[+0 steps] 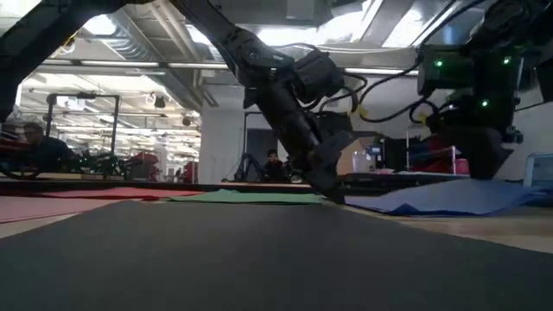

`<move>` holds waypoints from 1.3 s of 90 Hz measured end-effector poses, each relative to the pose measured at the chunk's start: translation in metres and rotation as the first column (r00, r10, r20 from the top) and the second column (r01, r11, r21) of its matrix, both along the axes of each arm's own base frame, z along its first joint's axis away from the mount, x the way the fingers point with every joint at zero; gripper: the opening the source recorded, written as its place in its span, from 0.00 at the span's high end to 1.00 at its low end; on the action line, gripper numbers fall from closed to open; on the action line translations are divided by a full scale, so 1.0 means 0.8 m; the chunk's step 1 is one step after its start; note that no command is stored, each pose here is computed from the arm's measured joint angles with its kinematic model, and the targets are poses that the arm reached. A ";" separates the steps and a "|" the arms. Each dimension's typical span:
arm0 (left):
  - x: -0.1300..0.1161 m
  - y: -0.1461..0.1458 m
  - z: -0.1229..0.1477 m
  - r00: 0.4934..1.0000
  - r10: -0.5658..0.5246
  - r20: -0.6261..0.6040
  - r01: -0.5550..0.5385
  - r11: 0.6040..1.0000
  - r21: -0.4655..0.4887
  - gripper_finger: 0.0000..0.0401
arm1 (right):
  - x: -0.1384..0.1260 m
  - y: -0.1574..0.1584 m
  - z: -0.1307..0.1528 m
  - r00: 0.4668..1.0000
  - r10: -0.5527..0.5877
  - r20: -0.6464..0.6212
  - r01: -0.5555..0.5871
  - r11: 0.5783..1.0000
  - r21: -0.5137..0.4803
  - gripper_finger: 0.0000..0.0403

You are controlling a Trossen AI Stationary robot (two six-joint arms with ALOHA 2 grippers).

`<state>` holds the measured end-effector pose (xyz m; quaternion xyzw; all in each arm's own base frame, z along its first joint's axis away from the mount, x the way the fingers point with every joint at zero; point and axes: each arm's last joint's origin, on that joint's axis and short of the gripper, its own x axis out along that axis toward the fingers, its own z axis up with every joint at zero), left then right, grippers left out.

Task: Organize paper
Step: Stack the violet paper on top of the violet papers

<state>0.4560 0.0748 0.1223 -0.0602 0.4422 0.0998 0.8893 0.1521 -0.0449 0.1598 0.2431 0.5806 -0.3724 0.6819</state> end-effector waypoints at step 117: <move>0.013 0.004 0.003 0.992 -0.022 -0.122 0.032 0.996 0.085 1.00 | -0.016 0.004 -0.003 0.996 -0.057 0.063 0.056 0.998 0.007 1.00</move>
